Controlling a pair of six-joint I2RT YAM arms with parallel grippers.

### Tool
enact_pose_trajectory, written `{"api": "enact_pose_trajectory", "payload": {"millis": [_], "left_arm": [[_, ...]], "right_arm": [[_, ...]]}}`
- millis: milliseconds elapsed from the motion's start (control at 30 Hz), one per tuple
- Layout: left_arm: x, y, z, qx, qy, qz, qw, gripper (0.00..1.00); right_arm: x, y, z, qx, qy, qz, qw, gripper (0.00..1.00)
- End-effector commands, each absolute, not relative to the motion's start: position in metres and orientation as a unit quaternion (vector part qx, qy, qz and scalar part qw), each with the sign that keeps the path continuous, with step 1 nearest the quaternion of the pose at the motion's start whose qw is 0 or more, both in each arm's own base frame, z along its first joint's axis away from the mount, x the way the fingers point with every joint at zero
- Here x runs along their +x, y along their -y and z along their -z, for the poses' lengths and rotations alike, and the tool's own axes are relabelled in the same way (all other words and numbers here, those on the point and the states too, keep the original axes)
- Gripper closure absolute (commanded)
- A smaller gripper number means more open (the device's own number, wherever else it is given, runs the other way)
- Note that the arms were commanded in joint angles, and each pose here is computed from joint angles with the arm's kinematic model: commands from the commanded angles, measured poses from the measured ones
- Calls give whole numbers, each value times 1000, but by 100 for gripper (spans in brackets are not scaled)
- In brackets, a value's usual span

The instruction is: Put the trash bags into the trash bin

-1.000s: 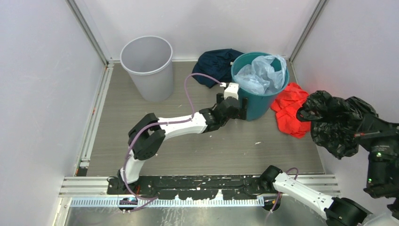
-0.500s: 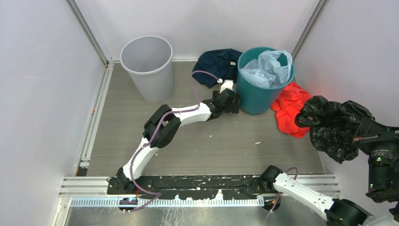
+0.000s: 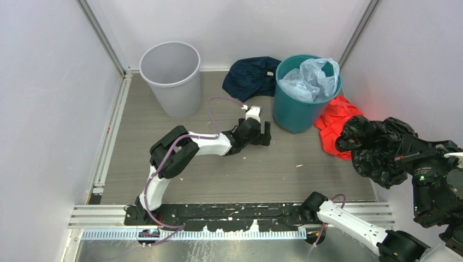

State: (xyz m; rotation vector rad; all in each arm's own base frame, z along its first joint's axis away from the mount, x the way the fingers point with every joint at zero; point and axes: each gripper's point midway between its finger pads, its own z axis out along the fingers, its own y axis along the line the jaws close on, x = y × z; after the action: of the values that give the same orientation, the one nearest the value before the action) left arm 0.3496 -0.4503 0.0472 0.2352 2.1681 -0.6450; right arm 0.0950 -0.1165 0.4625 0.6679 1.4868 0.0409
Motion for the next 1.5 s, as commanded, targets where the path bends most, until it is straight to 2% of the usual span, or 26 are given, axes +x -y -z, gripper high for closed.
{"api": "enact_pose_trajectory", "payload": {"millis": [0,133,433,867,1167,1467], "left_arm": [[327,480,-107,118,-801,330,485,8],[317,504,-115,160,-779,333,507,1],[332,539,-140,198,-729,330,567,0],[375,574,-144,171,-663,273,676,0],[406,579,-151,149,-655,276,688,0],[442,580,-136,134,-674,283,669,0]], "right_arm": [[104,106,-467,301,-662,-32,685,90],[107,102,-467,297,-667,-31,683,90],[102,107,-469,297,-669,-27,681,90],[111,92,-469,273,-693,-24,667,90],[116,81,-462,263,-706,-32,657,91],[119,77,-460,260,-710,-37,654,91]]}}
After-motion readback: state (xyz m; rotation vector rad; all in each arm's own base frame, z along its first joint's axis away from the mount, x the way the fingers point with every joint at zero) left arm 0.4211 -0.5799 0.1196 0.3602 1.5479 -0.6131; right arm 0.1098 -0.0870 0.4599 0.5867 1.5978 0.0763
